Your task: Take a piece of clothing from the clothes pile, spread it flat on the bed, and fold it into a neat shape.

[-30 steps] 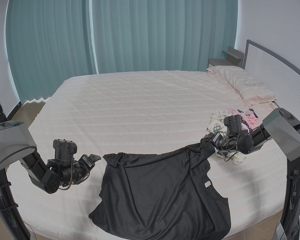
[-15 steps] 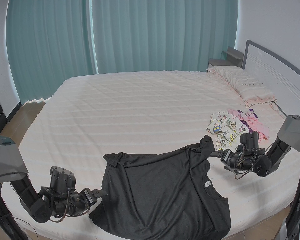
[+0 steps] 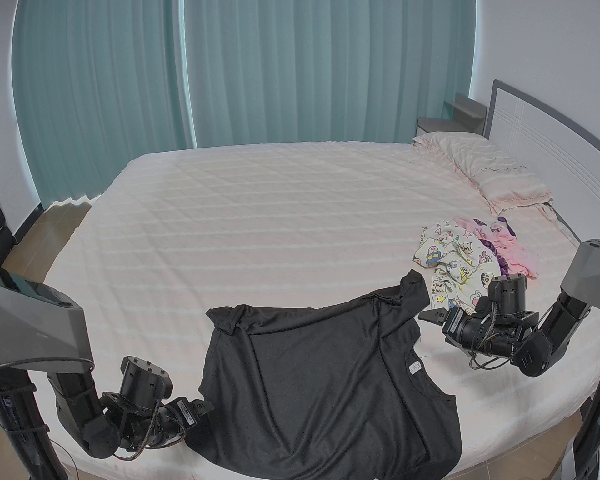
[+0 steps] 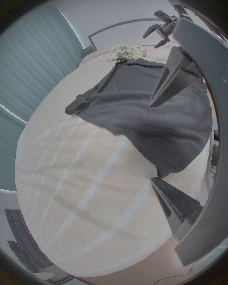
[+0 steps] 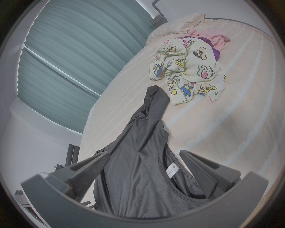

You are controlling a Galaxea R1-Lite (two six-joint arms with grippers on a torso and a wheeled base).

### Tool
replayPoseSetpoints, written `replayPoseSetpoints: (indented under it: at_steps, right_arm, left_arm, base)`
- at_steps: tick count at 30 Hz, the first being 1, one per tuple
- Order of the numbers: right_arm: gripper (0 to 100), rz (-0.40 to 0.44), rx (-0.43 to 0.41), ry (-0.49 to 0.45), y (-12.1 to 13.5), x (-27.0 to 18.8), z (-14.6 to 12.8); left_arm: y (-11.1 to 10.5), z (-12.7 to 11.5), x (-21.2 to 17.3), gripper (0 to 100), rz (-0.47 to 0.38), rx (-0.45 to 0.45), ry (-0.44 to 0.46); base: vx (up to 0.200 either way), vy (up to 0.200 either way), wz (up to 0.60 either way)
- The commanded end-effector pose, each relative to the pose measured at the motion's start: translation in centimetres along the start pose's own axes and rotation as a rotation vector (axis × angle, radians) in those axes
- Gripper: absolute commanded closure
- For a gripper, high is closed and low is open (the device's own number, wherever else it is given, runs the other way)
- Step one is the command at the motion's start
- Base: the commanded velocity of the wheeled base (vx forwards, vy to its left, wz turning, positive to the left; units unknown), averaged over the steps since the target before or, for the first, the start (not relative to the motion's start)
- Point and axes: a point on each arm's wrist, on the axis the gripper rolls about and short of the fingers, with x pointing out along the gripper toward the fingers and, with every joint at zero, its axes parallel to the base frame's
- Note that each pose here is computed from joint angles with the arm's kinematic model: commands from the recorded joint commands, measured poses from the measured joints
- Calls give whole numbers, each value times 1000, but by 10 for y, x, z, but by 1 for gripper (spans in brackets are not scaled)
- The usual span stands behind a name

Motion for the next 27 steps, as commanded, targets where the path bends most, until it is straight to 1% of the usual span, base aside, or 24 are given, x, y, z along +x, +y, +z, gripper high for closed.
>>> replayPoseSetpoints:
  at_steps: [1, 3, 6, 8, 11, 13, 17, 18, 20, 23, 26, 27]
  right_arm:
    - [0, 11, -12, -13, -1, -6, -4]
    - [0, 17, -16, -16, 0, -8, -5]
    - [0, 35, -21, -2, 6, -21, -12]
    - [0, 46, -22, 2, 9, -26, -15]
    - [0, 45, -4, 16, 9, -34, -21]
    - [0, 40, 9, 10, 7, -38, -20]
    - [0, 40, 18, -9, 6, -42, -15]
    - [0, 36, 21, -6, 5, -42, -16]
    - [0, 34, 22, -4, 5, -42, -17]
    - [0, 35, 24, 4, 5, -42, -18]
    - [0, 38, 34, 5, 6, -39, -18]
    - [0, 40, 34, 3, 7, -39, -18]
  left_arm:
    - [14, -12, 15, 0, 91, 12, 34]
    - [17, -14, 19, 0, 104, 13, 40]
    - [19, -17, 19, 0, 101, 21, -7]
    - [20, -21, 17, 0, 95, 28, -7]
    - [19, -23, 20, 0, 89, 37, -21]
    - [18, -22, 22, 0, 90, 36, -60]
    - [22, -27, 30, 0, 115, 50, -44]
    - [21, -29, 31, 100, 114, 61, -44]
    - [21, -30, 32, 100, 110, 64, -47]
    - [24, -32, 29, 100, 128, 88, -43]
    - [30, -35, 23, 100, 165, 136, -36]
    - [31, -33, 22, 100, 187, 143, -61]
  base:
    - [0, 0, 0]
    - [0, 0, 0]
    - [0, 0, 0]
    - [0, 0, 0]
    - [0, 0, 0]
    - [0, 0, 0]
    - [0, 0, 0]
    - [0, 0, 0]
    - [0, 0, 0]
    - [0, 0, 0]
    - [0, 0, 0]
    - [0, 0, 0]
